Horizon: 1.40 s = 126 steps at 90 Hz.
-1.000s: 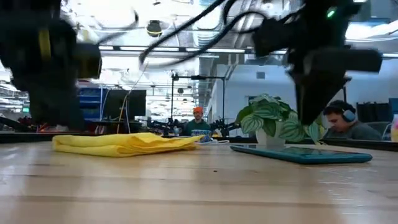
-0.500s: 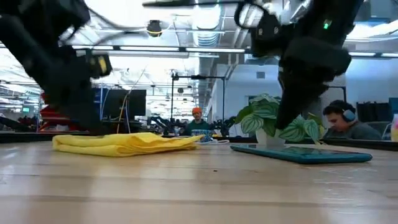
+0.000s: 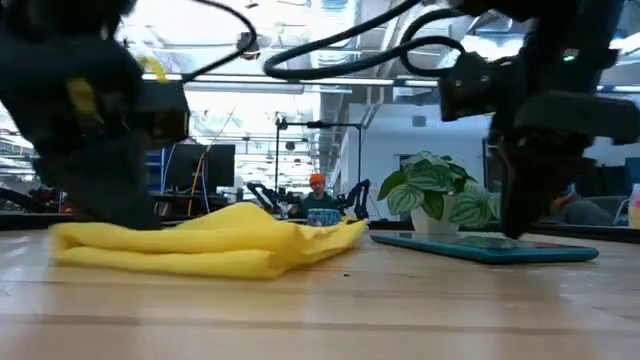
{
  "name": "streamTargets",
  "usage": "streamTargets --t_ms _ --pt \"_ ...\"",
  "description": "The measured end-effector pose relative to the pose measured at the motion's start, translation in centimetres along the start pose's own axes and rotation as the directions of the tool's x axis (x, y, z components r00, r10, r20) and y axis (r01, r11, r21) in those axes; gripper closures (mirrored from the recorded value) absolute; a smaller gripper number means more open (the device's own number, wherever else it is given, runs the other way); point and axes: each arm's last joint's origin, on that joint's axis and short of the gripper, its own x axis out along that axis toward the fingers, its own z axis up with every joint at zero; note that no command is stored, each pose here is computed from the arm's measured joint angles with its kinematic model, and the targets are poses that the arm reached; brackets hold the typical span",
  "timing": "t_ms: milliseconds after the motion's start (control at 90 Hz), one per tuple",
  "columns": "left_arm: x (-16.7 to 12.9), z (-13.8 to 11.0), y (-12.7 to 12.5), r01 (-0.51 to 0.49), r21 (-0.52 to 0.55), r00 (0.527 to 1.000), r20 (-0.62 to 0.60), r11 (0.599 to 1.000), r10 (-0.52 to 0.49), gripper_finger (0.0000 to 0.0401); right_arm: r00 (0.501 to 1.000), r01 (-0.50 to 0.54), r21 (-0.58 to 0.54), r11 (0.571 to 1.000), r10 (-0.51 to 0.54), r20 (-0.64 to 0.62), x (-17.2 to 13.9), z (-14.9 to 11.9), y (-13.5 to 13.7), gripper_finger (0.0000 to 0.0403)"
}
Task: Clean tablet
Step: Spray the front of the tablet using the cleaning bottle
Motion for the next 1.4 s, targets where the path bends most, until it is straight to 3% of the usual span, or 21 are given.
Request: streamTargets --t_ms 222,333,478,633,867,1022,1122,1244,1400 --pt "-0.9 1.9 -2.0 -0.105 0.064 0.993 0.052 0.992 0.102 0.0401 0.999 0.040 0.056 0.998 -0.040 -0.018 -0.2 -0.5 -0.1 0.0331" --pt "-0.9 3.7 -2.9 -0.088 0.108 0.992 0.101 0.990 0.078 0.0401 0.999 0.037 0.046 0.998 -0.037 -0.003 -1.6 -0.5 -0.8 0.0319" --pt "-0.6 7.0 -2.6 -0.117 0.199 0.978 0.192 0.973 0.078 0.0401 0.996 0.059 0.050 0.997 -0.062 0.068 -4.1 -0.7 -2.6 0.0283" --pt "-0.5 10.3 -1.3 -0.133 0.295 0.963 0.264 0.946 0.053 0.0401 0.994 -0.039 0.169 0.985 0.021 0.108 -4.6 -1.2 -5.9 0.0229" --pt "2.7 12.4 -0.7 -0.016 0.459 0.953 0.277 0.889 -0.126 0.0401 0.961 -0.271 0.392 0.879 0.224 0.162 -1.5 -2.5 -10.0 0.0173" --pt "6.9 13.3 -0.8 -0.057 0.537 0.971 0.227 0.841 -0.080 0.0401 0.921 -0.390 0.442 0.808 0.330 0.208 0.3 -2.6 -11.1 0.0168" --pt "9.2 14.2 -0.8 -0.074 0.571 0.984 0.174 0.818 -0.033 0.0401 0.918 -0.396 0.492 0.775 0.342 0.199 1.3 -2.9 -11.7 0.0168" --pt "11.3 15.5 -0.8 -0.067 0.568 0.995 0.095 0.820 0.016 0.0401 0.929 -0.366 0.535 0.762 0.330 0.166 2.1 -3.3 -12.3 0.0168" --pt "13.3 16.3 -0.3 -0.082 0.556 0.997 0.050 0.827 0.066 0.0401 0.911 -0.408 0.532 0.742 0.371 0.181 3.0 -3.4 -12.4 0.0168"
